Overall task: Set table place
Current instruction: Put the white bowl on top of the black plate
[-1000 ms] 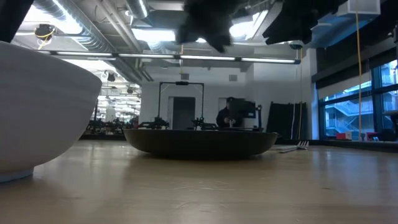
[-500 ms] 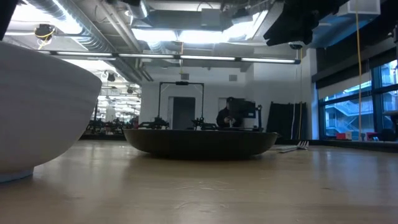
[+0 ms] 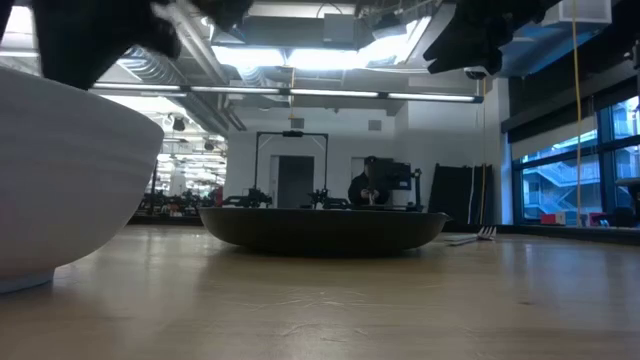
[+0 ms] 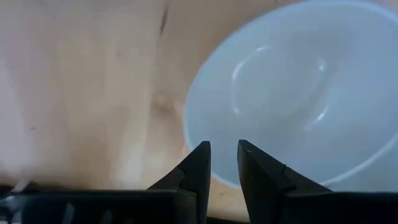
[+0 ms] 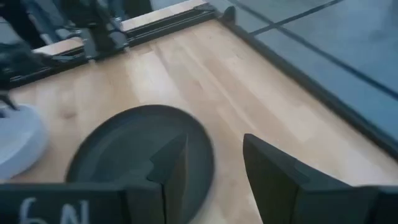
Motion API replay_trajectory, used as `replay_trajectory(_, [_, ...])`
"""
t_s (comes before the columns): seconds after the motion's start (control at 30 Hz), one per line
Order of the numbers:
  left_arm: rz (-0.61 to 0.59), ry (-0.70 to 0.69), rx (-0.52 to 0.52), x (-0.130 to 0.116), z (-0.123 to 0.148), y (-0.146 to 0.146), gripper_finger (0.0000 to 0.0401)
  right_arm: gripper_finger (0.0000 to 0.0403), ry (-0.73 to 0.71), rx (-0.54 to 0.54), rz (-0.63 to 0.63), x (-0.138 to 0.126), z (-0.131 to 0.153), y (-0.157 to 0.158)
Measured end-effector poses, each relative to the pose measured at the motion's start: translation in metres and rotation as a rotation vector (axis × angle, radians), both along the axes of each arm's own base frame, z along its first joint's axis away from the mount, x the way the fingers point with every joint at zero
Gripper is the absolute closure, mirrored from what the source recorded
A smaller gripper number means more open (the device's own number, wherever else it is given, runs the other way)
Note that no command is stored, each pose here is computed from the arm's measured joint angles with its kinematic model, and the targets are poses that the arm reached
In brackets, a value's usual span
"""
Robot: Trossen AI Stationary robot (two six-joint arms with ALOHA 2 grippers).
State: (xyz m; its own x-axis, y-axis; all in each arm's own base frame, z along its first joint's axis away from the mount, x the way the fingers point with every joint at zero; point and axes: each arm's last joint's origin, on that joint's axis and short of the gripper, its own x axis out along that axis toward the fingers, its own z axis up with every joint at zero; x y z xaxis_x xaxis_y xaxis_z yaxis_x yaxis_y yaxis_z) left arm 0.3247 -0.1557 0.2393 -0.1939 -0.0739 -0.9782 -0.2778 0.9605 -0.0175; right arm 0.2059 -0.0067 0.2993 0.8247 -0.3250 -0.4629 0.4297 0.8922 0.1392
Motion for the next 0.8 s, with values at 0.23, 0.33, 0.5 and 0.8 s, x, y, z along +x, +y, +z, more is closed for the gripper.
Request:
replay_trajectory(0.23, [-0.060,-0.027,0.026,0.005,-0.015,0.011,0.0328,0.0247,-0.039,0.217,0.018,0.000,-0.001,0.005])
replay_trajectory(0.33, [-0.076,-0.031,0.040,0.005,-0.015,0.014,0.0328,0.0247,-0.039,0.258,0.029,0.000,-0.002,0.008])
replay_trajectory(0.5, [-0.155,-0.035,0.025,0.005,-0.015,0.014,0.0328,0.0247,-0.036,0.261,0.048,0.000,-0.002,0.012])
replay_trajectory(0.8, [-0.198,-0.064,0.026,0.007,-0.017,0.014,0.0328,0.0247,-0.040,0.325,0.063,-0.001,-0.002,0.023])
